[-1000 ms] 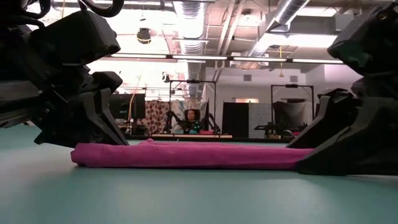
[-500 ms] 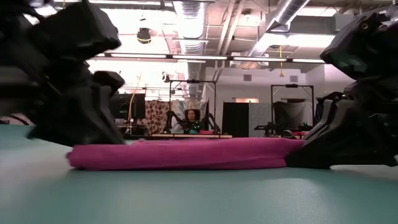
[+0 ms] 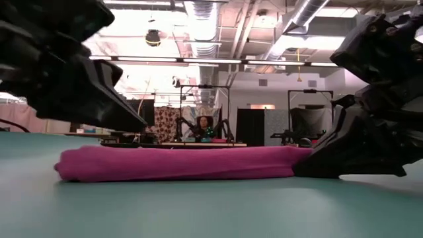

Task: Roll towel
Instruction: Roll the pink towel

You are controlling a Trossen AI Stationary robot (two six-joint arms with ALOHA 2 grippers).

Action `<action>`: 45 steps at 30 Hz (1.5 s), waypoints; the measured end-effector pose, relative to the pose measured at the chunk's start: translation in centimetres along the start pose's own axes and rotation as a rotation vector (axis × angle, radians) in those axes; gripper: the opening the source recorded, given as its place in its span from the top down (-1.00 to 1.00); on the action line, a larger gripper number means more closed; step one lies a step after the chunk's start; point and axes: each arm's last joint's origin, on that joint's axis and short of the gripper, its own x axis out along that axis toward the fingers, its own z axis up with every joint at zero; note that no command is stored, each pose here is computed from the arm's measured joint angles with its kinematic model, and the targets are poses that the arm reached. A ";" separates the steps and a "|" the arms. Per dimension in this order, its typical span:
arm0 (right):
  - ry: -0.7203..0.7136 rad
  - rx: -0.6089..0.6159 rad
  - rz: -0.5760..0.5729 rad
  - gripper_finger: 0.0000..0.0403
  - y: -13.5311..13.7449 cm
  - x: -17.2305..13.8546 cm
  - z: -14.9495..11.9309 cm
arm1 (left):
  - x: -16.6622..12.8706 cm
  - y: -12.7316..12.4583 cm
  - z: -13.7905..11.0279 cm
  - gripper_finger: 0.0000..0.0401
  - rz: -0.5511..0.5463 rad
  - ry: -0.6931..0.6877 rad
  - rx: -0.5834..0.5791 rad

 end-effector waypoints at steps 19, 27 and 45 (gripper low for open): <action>0.175 0.325 0.249 0.94 -2.1 -4.1 7.5 | 2.1 0.4 -2.2 1.00 -0.146 0.119 -0.071; 0.361 0.627 0.215 0.94 -4.7 -3.2 8.2 | 2.6 0.8 -2.1 1.00 -0.259 0.161 -0.112; 0.394 0.774 0.247 0.94 -7.4 -0.7 9.9 | 3.5 1.9 -2.0 1.00 -0.458 0.251 -0.204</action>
